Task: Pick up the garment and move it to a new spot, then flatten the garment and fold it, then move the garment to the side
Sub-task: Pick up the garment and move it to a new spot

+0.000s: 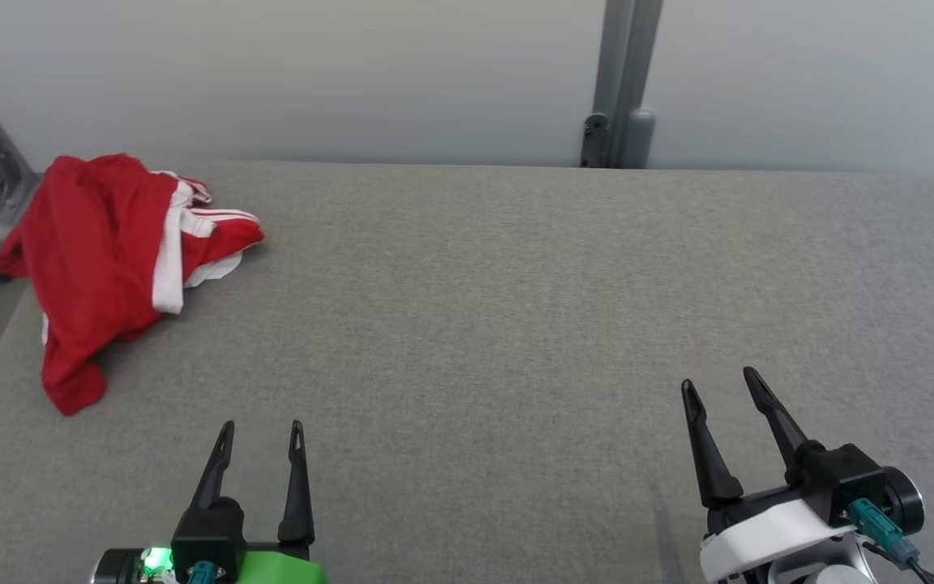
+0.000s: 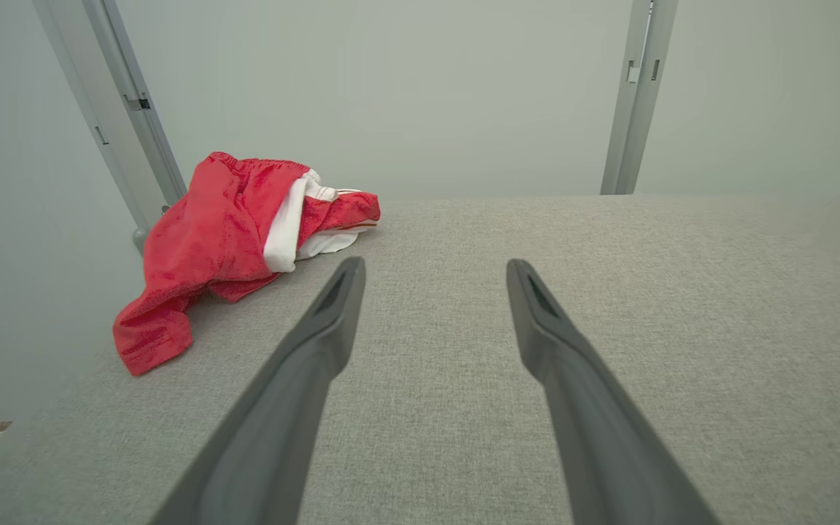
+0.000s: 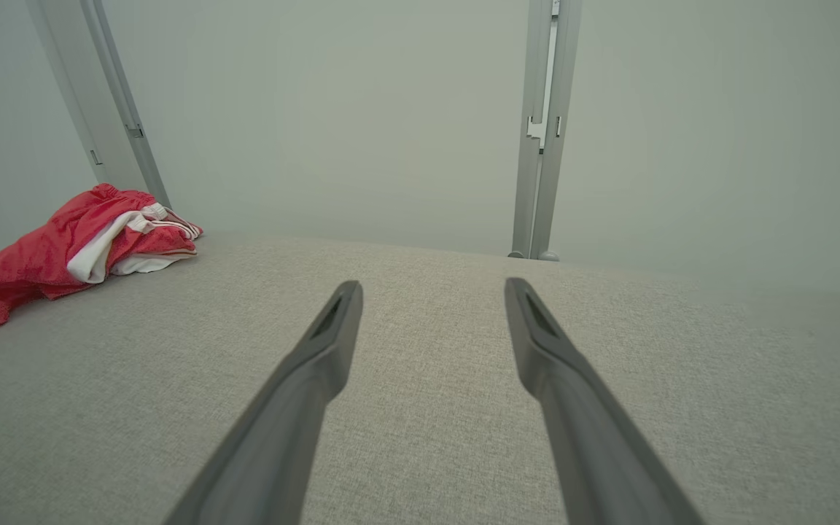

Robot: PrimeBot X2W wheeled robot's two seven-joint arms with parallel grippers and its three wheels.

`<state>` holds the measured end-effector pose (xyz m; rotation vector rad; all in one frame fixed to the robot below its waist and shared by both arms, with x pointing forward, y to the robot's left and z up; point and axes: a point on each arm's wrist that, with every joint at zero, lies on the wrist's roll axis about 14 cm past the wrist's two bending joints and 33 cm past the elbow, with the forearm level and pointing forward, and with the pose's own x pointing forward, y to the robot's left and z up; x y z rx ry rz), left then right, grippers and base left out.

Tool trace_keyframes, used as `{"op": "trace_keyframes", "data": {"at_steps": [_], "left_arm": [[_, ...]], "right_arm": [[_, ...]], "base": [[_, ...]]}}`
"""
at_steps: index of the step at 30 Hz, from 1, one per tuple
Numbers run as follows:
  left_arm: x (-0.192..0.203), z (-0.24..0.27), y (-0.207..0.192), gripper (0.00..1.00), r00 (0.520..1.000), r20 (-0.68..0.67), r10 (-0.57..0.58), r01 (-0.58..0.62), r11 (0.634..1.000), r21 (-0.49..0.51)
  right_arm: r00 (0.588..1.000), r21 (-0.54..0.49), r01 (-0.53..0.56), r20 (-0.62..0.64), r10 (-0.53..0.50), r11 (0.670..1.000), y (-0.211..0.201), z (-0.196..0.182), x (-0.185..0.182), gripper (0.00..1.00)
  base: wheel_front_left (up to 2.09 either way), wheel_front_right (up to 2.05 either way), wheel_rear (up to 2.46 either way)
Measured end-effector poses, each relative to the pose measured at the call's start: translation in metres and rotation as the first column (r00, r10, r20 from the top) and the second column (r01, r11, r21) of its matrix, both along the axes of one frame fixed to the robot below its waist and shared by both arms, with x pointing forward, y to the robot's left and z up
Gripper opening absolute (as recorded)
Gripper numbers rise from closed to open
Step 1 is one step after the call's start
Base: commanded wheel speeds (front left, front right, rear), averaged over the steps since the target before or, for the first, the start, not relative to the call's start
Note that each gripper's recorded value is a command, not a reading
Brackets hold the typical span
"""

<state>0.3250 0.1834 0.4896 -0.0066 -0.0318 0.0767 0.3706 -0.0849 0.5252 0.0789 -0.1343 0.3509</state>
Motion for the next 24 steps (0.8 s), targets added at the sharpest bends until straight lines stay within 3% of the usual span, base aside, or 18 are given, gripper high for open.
{"op": "trace_keyframes", "data": {"at_steps": [9,16,24], "left_arm": [[-0.039,0.004,0.058,1.0,0.978,0.011,0.206,-0.206,0.978,0.009],[-0.083,0.005,0.1,1.0,0.925,0.017,0.38,-0.38,0.925,0.0],[-0.1,0.004,0.112,1.0,0.898,0.008,0.44,-0.44,0.898,-0.001]], "right_arm": [[0.978,0.001,-0.208,0.001,0.208,0.978,0.07,0.001,0.006,1.0],[0.916,0.005,-0.401,0.007,0.401,0.916,0.137,0.003,-0.004,1.0],[0.886,0.005,-0.463,-0.005,0.463,0.886,0.16,-0.002,-0.006,1.0]], "base": [[0.0,0.0,0.0],[0.0,0.0,0.0],[0.0,0.0,0.0]]}}
